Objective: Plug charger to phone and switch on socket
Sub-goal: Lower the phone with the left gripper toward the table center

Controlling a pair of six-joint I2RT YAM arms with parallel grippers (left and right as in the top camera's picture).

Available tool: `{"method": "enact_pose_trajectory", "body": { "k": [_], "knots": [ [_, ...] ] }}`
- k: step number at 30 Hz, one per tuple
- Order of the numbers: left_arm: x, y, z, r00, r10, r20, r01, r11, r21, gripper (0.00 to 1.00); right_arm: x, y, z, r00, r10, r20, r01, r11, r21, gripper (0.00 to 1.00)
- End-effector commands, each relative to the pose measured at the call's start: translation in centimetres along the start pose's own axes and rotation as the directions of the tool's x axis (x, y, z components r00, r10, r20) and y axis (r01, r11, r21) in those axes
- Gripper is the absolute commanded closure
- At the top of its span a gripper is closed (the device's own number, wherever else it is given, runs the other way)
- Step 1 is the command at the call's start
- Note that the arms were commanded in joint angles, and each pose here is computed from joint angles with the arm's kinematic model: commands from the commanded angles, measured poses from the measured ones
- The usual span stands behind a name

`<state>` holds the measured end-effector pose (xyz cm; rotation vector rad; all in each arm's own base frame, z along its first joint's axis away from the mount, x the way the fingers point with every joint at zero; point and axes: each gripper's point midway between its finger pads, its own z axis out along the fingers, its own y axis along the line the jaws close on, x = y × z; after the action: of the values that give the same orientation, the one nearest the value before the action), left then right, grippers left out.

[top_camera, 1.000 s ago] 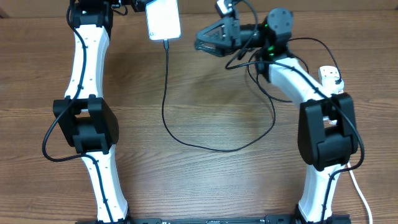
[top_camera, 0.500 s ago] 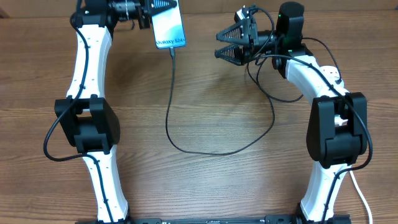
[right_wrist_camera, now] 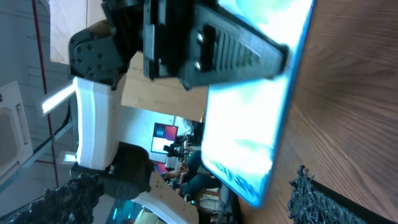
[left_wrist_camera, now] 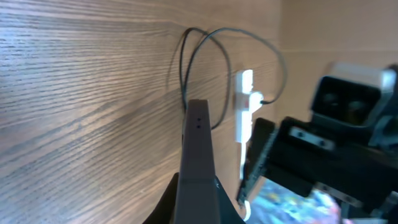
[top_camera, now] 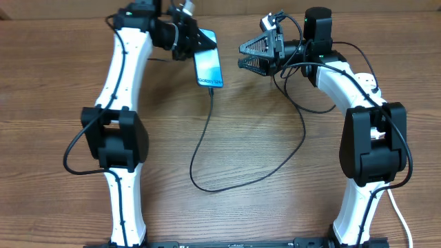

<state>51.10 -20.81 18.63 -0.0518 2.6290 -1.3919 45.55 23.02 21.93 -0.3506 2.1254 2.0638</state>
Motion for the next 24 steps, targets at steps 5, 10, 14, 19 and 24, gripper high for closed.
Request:
{"method": "enact_pose_trajectory", "body": {
  "k": [5,10,14,19,24],
  "knots": [
    [1.2,2.3,4.1,0.999,0.007,-0.052,-0.012,0.995,-0.099,0.96,-0.3,0.5,-0.4,0.999,-0.048,0.009,0.048,0.999,0.003,0.0],
    [1.8,4.9,6.3,0.993,-0.066,-0.101,0.056,0.994,-0.097,0.96,-0.7,0.3,-1.3,0.999,-0.047,0.028,0.046,0.999,0.008,0.0],
    [2.4,6.4,7.9,0.984,-0.104,-0.144,0.093,0.992,-0.081,0.96,-1.0,0.2,-2.1,0.998,-0.043,0.042,0.042,0.999,0.012,0.0],
    [3.1,7.5,9.8,0.976,-0.12,-0.182,0.113,0.992,-0.052,0.96,-1.2,0.1,-2.8,0.998,-0.042,0.055,0.041,0.999,0.016,0.0],
    [3.7,7.8,11.2,0.972,-0.115,-0.203,0.106,0.993,-0.053,0.96,-1.2,0.1,-2.8,0.998,-0.042,0.056,0.041,0.999,0.017,0.0]
  ]
}}
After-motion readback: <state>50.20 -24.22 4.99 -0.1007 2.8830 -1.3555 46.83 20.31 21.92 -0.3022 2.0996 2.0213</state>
